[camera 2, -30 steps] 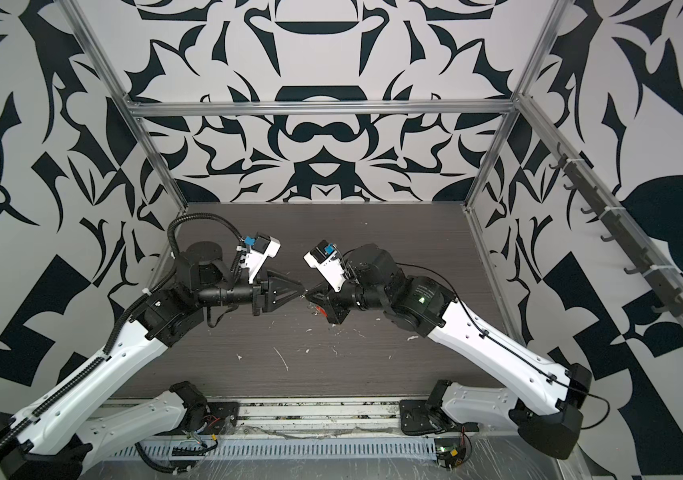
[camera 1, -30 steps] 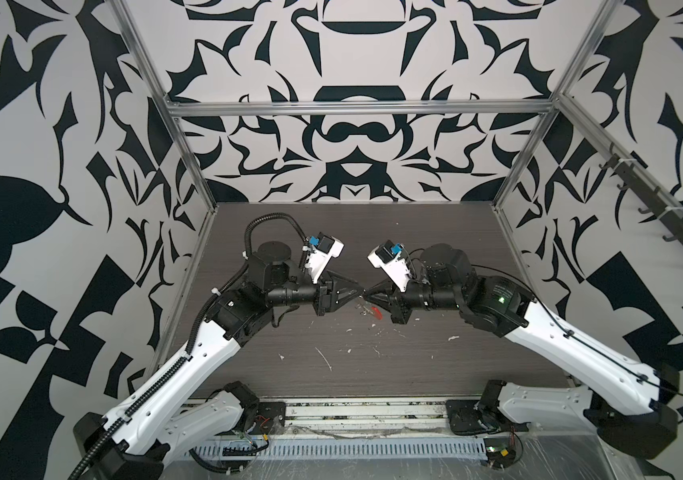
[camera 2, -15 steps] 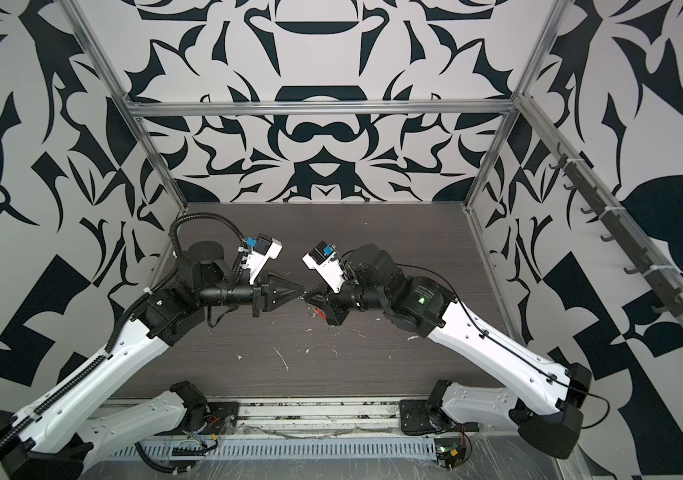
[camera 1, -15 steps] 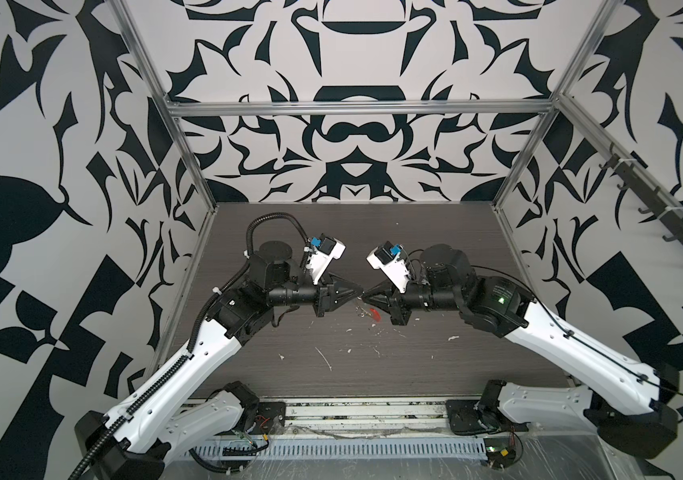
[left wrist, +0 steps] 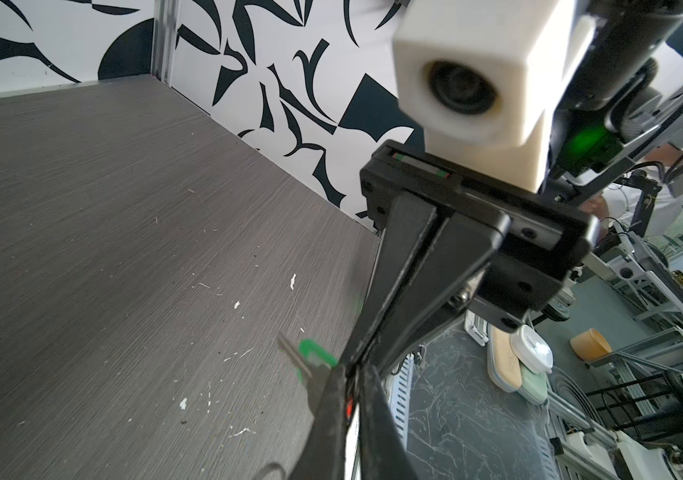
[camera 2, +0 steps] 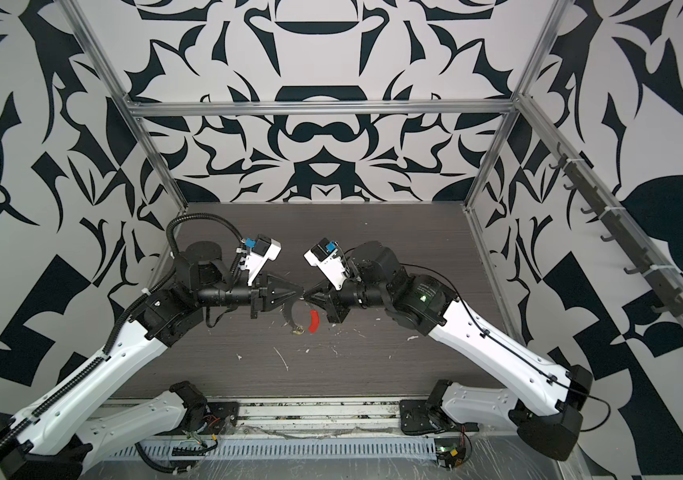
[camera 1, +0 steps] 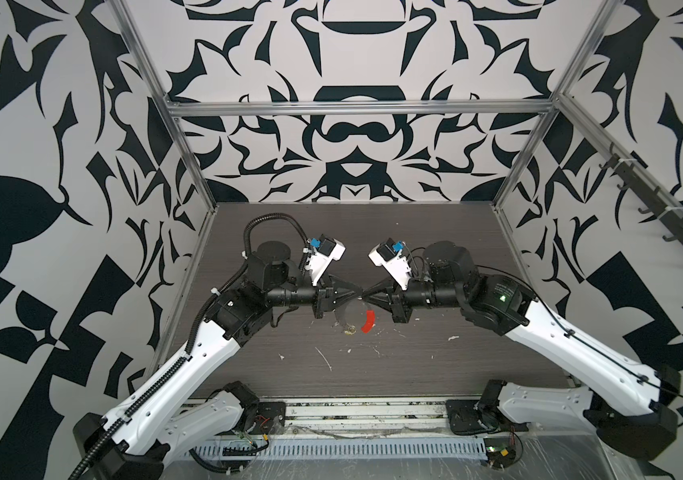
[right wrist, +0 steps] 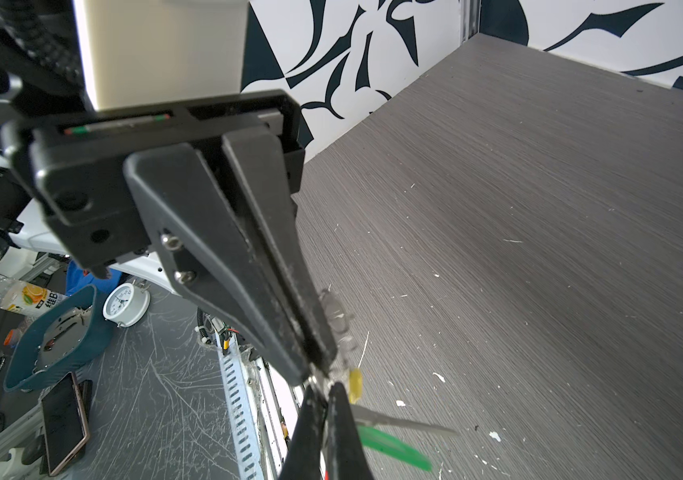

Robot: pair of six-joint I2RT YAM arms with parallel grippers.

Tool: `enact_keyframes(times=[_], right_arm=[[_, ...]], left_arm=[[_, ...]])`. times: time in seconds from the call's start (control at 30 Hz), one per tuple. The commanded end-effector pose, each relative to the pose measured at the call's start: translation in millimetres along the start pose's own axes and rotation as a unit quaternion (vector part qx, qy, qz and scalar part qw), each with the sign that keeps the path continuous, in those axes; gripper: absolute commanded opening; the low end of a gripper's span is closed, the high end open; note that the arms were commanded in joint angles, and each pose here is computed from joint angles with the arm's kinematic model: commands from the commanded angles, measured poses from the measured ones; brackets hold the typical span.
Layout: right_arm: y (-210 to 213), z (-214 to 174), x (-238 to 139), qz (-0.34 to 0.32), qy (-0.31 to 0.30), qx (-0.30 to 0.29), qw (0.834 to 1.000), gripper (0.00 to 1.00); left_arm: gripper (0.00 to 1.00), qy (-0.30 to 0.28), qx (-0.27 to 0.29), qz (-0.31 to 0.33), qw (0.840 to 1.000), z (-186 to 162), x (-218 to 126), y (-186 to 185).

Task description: Remove the keys from the keyring

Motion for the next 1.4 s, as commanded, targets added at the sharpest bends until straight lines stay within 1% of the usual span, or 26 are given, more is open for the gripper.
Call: enact_keyframes(times=[0.0,0.07,0.1,0.17,0.23,0.3,0.4,0.5,0.57,0.67,0.73,0.83,0.97,1.03,1.13,1.23,1.3,1.37], right_arm=[[17,18,-12,0.038,-0.054,-0.023,0.998,0.0],[18,20,-12,0.04,-0.055,-0.021,0.997,0.0],[18,20,-12,0.04,-0.056,-0.022,0.997,0.02],[18,20,-16,0.036,-0.065,-0.027,0.997,0.2],[16,17,-22,0.019,-0.079,-0.035,0.996,0.32],[15,13,-28,0.013,-0.094,-0.044,0.995,0.36],[13,8,-36,0.01,-0.121,-0.054,0.991,0.4],[7,4,-39,-0.016,-0.137,-0.054,0.989,0.42],[4,1,-38,-0.025,-0.132,-0.055,0.989,0.44],[6,-2,-35,0.001,-0.118,-0.063,0.991,0.45],[12,-3,-35,0.037,-0.116,-0.075,0.99,0.41],[17,-6,-34,0.07,-0.107,-0.092,0.988,0.41],[19,-8,-30,0.103,-0.103,-0.104,0.984,0.41],[20,-10,-27,0.115,-0.093,-0.108,0.983,0.41],[15,-9,-22,0.103,-0.092,-0.103,0.985,0.41],[14,-8,-21,0.102,-0.101,-0.101,0.985,0.36],[16,-9,-22,0.121,-0.105,-0.099,0.982,0.34],[18,-8,-22,0.142,-0.112,-0.098,0.979,0.34]], left_arm=[[0.01,-0.001,0.0,-0.006,1.0,2,-1,-4],[0.0,-0.005,0.002,-0.006,1.0,4,-2,-4],[0.0,-0.006,0.001,-0.004,1.0,4,-1,-4],[0.0,-0.012,0.006,0.001,1.0,5,-3,-5],[0.0,-0.021,0.016,0.004,1.0,6,-6,-7],[0.0,-0.028,0.023,0.007,0.999,7,-10,-10],[0.0,-0.031,0.026,0.009,0.999,9,-13,-13],[0.0,-0.034,0.029,0.014,0.999,12,-15,-15],[0.0,-0.037,0.031,0.014,0.999,14,-16,-16],[0.0,-0.039,0.033,0.011,0.999,15,-17,-17],[0.0,-0.039,0.034,0.006,0.999,16,-17,-18],[0.0,-0.04,0.036,-0.009,0.999,17,-18,-21],[0.0,-0.048,0.043,-0.013,0.998,16,-20,-24],[0.0,-0.052,0.047,-0.017,0.997,16,-21,-26],[0.0,-0.058,0.049,-0.023,0.997,17,-22,-28],[0.0,-0.061,0.051,-0.024,0.997,17,-23,-29],[0.0,-0.063,0.051,-0.024,0.996,16,-24,-29],[0.0,-0.067,0.052,-0.025,0.996,15,-24,-30]])
Point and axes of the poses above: each gripper's point midway between its finger pads, its own x axis out along the fingers, its own y axis along the line the jaws close on, z = x × y, the point moved 9 cm from there along -x, back along the fingers, and after that the axes turned 14 degrees about x, right-handed, at the moved point
